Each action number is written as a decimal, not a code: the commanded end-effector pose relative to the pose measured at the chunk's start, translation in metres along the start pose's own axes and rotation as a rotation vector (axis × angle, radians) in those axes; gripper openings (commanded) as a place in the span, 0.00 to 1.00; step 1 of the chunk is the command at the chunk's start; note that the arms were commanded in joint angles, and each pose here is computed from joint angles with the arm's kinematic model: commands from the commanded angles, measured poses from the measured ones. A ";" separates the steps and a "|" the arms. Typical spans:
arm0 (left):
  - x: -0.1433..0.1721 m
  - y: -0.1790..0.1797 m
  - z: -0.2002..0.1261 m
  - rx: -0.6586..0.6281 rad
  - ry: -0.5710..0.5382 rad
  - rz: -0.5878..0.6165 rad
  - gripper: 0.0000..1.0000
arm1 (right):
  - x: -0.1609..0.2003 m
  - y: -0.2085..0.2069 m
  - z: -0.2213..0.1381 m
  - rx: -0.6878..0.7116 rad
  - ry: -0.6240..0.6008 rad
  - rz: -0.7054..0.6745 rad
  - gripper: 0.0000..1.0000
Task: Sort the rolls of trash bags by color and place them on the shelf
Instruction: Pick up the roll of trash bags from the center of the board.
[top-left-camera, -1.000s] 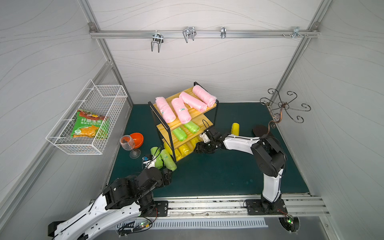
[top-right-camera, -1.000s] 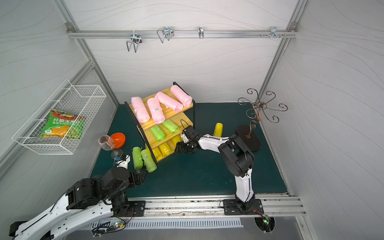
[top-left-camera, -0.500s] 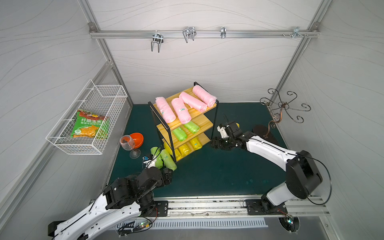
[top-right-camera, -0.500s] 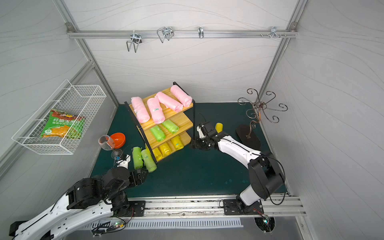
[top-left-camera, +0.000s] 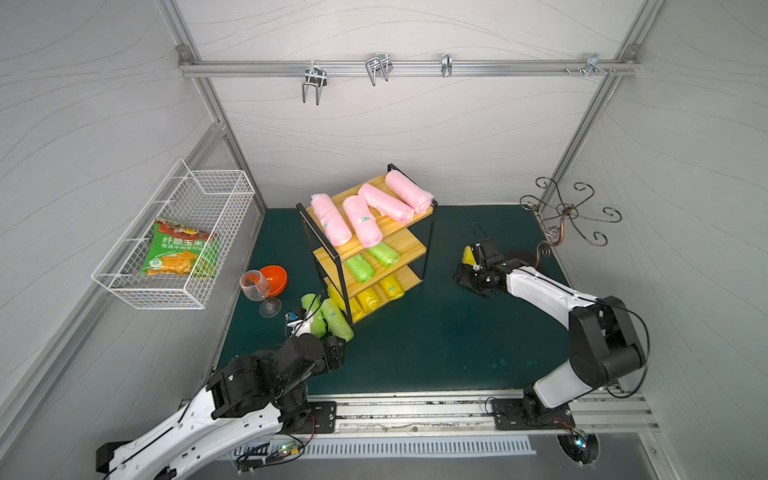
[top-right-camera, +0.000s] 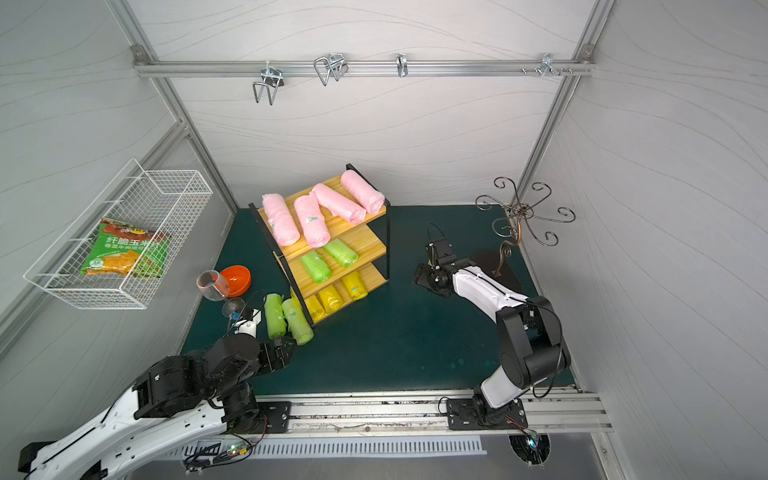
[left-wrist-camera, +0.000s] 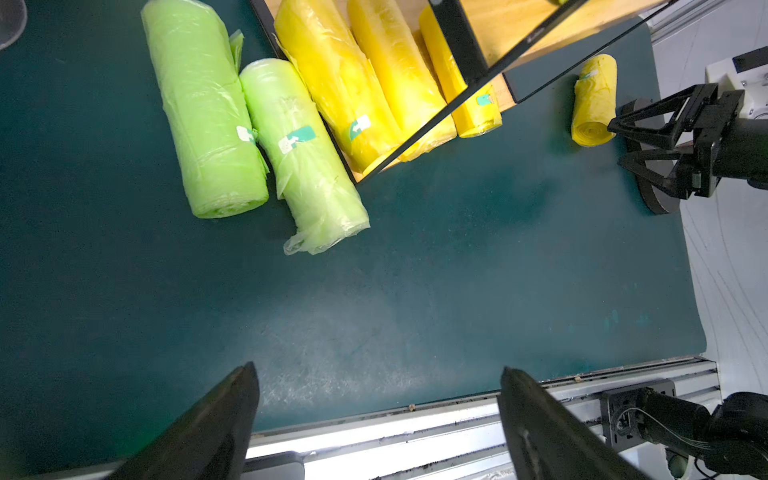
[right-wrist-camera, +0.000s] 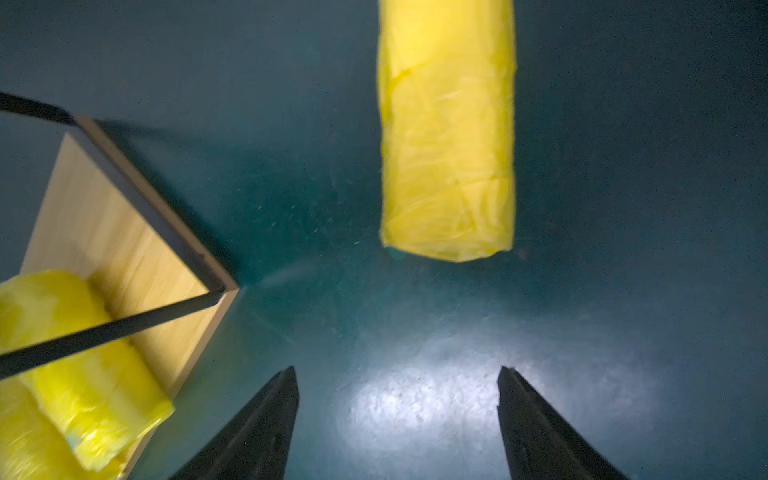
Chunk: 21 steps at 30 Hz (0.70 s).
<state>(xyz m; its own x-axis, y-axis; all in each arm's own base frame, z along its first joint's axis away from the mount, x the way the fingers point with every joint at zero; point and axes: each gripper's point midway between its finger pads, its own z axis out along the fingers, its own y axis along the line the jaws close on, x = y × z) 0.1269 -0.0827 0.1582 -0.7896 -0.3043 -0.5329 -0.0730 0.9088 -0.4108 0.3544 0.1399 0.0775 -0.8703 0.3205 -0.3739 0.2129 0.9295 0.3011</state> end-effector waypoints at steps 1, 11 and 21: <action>-0.011 -0.002 -0.012 0.031 -0.047 -0.035 0.95 | -0.026 -0.015 -0.007 0.073 -0.067 0.005 0.79; -0.009 -0.003 -0.009 0.027 -0.036 -0.052 0.95 | -0.044 -0.019 0.022 0.070 -0.036 -0.017 0.79; -0.009 0.002 -0.008 0.000 -0.039 -0.061 0.94 | -0.055 -0.024 0.051 0.100 0.004 -0.005 0.76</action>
<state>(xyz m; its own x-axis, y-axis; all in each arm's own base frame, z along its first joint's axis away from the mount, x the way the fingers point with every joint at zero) 0.1236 -0.0758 0.1562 -0.7864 -0.3332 -0.5201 -0.1062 0.9024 -0.4175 0.4133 0.1119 0.0474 -0.8722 0.3191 -0.3706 0.2522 0.9427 0.2182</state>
